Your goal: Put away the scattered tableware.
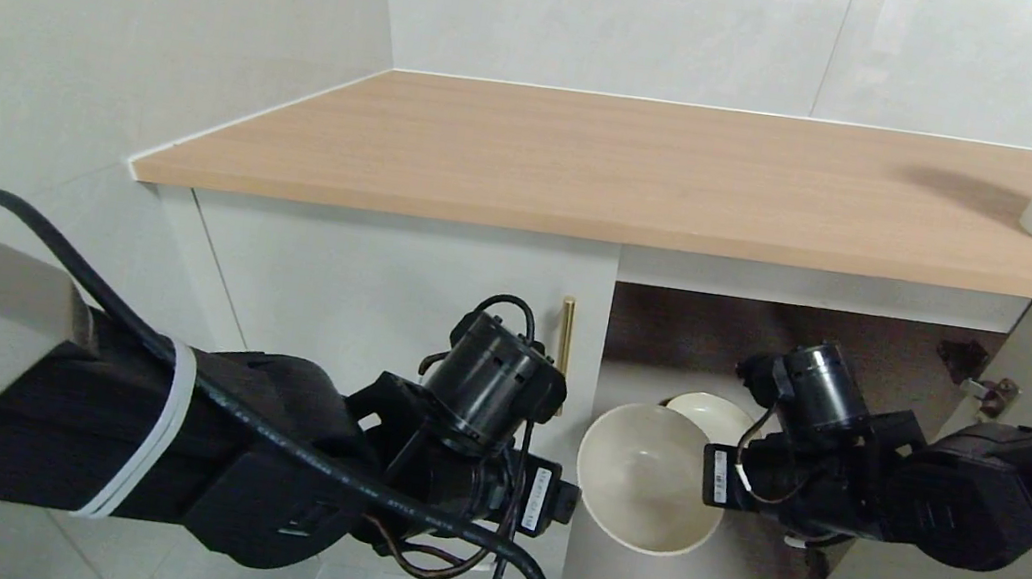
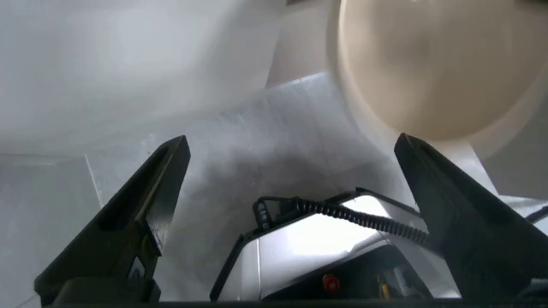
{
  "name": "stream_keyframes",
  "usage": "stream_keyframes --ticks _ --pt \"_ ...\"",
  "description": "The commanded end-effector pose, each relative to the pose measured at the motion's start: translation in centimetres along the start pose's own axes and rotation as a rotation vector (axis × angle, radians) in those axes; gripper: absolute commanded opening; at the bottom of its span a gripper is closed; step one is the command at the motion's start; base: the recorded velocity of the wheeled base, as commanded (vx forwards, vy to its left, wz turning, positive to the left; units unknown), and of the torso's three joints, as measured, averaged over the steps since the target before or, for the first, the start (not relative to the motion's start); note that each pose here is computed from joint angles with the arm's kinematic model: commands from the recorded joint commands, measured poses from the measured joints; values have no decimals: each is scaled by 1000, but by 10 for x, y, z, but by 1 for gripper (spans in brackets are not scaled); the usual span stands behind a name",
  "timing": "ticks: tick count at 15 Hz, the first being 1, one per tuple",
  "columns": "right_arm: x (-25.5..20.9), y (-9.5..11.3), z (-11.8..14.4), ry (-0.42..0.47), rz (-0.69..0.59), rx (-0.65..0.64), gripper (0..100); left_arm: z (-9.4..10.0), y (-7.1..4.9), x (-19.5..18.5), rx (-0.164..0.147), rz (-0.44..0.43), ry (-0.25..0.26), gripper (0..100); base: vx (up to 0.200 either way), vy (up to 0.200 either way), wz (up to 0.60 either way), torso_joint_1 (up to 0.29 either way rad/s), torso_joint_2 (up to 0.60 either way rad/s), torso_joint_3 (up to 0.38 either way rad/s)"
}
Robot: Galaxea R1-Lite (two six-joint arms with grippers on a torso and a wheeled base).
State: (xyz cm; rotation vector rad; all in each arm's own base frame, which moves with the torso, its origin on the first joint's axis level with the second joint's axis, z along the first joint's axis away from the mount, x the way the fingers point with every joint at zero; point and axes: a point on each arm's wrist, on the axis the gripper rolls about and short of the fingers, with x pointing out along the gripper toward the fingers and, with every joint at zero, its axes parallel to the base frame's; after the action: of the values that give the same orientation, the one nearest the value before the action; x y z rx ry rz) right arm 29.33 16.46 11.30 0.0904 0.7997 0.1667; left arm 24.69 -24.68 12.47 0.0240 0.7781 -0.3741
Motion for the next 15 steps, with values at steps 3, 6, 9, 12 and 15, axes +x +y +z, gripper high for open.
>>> stream_keyframes --ticks 3,6,9,12,15 --pt "38 -29 9 -96 -85 112 0 2 1 -4 -2 -5 -10 100 0 0 0 0 0 0" --pt "54 -44 18 -174 -116 178 0 1 0 -3 -1 -4 -5 100 0 0 0 0 0 0" --pt "73 -58 25 -260 -170 223 0 0 0 -2 0 -4 -4 100 0 0 0 0 0 0" --pt "80 -67 29 -271 -188 242 0 0 0 -1 0 -2 -1 100 0 0 0 0 0 0" --pt "84 -72 34 -289 -194 288 0 -1 0 -1 2 -3 1 100 0 0 0 0 0 0"
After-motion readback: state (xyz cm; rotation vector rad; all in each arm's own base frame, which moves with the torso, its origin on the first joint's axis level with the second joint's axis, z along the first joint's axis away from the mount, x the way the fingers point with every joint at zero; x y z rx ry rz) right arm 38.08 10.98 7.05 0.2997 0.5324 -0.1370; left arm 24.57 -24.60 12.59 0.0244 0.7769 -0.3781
